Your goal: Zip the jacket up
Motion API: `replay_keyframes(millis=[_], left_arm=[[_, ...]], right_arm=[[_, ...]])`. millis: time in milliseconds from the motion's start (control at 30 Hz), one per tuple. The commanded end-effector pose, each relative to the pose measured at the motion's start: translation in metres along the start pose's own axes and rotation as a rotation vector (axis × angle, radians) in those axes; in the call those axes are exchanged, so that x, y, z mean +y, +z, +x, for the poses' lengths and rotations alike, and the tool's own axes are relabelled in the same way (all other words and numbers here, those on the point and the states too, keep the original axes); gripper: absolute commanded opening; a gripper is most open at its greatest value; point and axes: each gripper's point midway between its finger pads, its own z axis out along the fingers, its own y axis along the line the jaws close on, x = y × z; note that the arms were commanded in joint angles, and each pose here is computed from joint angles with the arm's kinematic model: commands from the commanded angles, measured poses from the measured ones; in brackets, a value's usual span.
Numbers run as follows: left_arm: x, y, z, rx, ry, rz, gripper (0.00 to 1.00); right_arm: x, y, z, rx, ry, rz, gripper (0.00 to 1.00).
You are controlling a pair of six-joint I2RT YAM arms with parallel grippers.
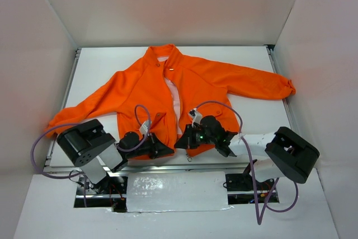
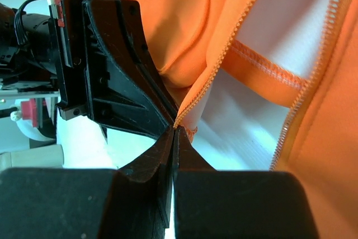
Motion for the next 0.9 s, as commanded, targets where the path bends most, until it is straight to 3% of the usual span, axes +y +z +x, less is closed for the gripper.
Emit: replay_keyframes(millis=[0,100,200,233,300,333,367,433,467,500,533,667,867], left_arm=[[-0.046,-0.013,-0.002,-0.035,0.086,0.227,0.00],[-0.048,-0.021,0.000,-0.046,0.085,0.248,0.00],[-0.049,-0.020,-0.002,-0.051,0.099,0.238,0.00],[-0.046,-0.019,-0.002,-0.048,0.099,0.211,0.00],[-0.043,-0.019,-0.004,-0.060,0.122,0.187,0.00],[-0.055,-0.022,-0.011,-0.098,0.144,0.212,0.00],[-0.029,-0.020,-0.006,-0.076,0.135,0.096,0.00],[-0.034,-0.014,-0.014,-0.101,0.170,0.037,0.00],[-0.049,-0.017,-0.024,-0.177,0.202,0.035,0.00],[-0.032,-0.018,-0.024,-0.173,0.210,-0.089,0.00],[-0.048,-0.026,-0.028,-0.214,0.226,-0.056,0.00],[-0.043,-0.041,-0.036,-0.287,0.145,-0.099,0.00],[-0.043,-0.038,-0.027,-0.249,0.114,-0.055,0.00]], right_arm=[[0.014,0.000,-0.015,-0.049,-0.035,-0.049,0.00],[0.014,0.000,-0.017,-0.050,-0.039,-0.038,0.00],[0.009,-0.003,-0.022,-0.064,-0.045,0.013,0.40],[0.012,-0.006,-0.027,-0.083,-0.052,0.017,0.62],[0.001,-0.011,-0.026,-0.078,-0.047,0.093,0.72],[0.003,-0.015,-0.039,-0.124,-0.060,0.124,0.73],[0.000,-0.018,-0.042,-0.131,-0.081,0.158,0.73],[-0.010,-0.028,-0.047,-0.125,-0.093,0.268,0.72],[-0.013,-0.031,-0.048,-0.113,-0.123,0.299,0.71],[-0.025,-0.037,-0.039,-0.060,-0.119,0.368,0.70],[-0.025,-0.040,-0.044,-0.060,-0.143,0.398,0.68],[-0.037,-0.061,-0.042,-0.050,-0.152,0.507,0.67],[-0.029,-0.072,-0.041,-0.039,-0.178,0.496,0.66]])
